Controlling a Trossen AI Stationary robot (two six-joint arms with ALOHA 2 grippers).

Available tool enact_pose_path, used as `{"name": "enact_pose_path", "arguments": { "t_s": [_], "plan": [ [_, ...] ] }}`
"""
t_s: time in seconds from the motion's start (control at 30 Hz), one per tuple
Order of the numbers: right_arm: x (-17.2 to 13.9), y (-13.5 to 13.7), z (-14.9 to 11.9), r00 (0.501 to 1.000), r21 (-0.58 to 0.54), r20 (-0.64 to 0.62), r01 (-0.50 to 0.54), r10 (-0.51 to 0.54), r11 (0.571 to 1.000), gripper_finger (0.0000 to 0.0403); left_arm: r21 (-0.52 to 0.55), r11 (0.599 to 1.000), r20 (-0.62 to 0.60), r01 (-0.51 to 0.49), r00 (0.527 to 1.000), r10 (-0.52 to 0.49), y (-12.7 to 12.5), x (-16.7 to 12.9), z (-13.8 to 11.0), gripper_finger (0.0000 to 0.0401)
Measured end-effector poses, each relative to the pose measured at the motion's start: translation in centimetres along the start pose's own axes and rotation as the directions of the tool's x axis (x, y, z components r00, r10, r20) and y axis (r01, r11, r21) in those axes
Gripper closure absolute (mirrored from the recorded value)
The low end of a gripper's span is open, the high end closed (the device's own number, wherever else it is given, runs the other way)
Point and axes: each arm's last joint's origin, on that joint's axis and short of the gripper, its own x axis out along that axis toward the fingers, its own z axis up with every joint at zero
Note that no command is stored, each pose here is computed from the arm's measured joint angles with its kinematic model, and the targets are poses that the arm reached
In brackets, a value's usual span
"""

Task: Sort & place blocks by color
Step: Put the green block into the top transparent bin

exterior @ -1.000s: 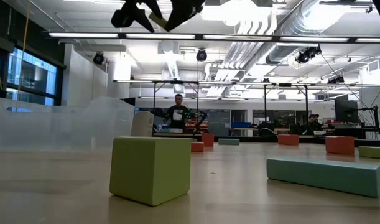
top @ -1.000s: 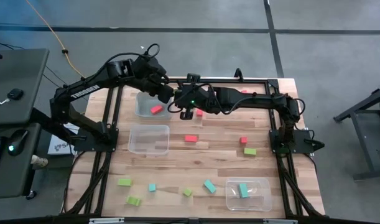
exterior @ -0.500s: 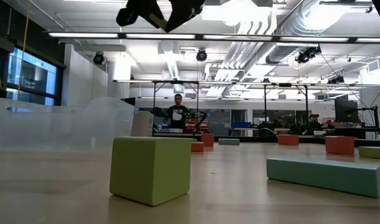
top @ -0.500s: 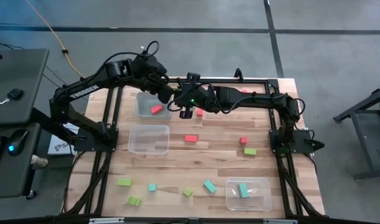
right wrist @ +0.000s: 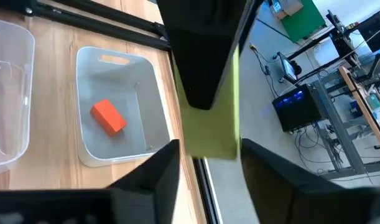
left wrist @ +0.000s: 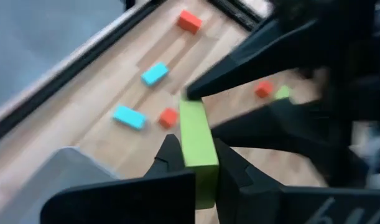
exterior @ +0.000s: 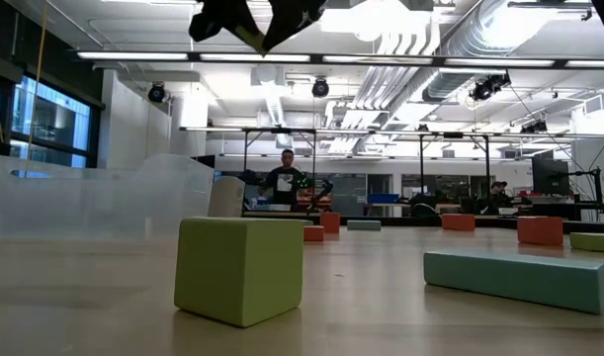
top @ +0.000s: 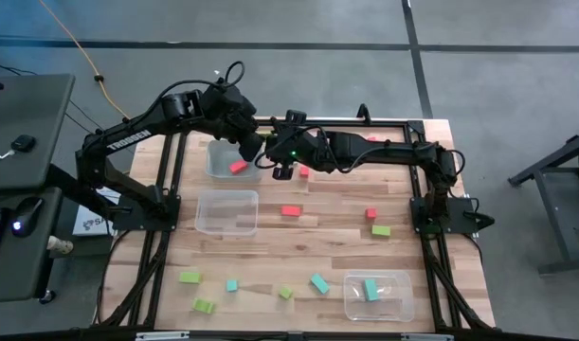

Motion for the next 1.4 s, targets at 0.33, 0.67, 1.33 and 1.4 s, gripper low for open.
{"name": "enact_pose_path", "arguments": {
  "t_s": [0.33, 0.67, 1.33, 1.4],
  "plan": [
    [-1.1, 1.1, 0.5, 0.999, -0.024, -0.009, 0.049, -0.050, 0.998, 0.0162, 0.094, 0.994, -0.128, -0.047, 0.990, 0.059, 0.5, -0.1, -1.3, 0.0401],
    [-2.8, 0.2, 0.9, 0.982, -0.006, -0.065, 0.176, -0.177, 0.984, 0.0160, 0.197, 0.973, -0.307, -0.121, 0.935, 0.179, 0.2, -0.5, -3.5, 0.0401],
    [-2.3, -0.8, -4.4, 0.896, 0.168, -0.445, 0.091, -0.007, 0.982, 0.0160, 0.264, 0.962, -0.515, -0.069, 0.834, 0.201, -2.8, 3.0, -10.9, 0.0401],
    [-2.2, -0.9, -4.4, 0.895, 0.169, -0.447, 0.093, -0.008, 0.981, 0.0160, 0.251, 0.965, -0.538, -0.071, 0.819, 0.200, -2.8, 3.6, -11.8, 0.0401]
  ]
}}
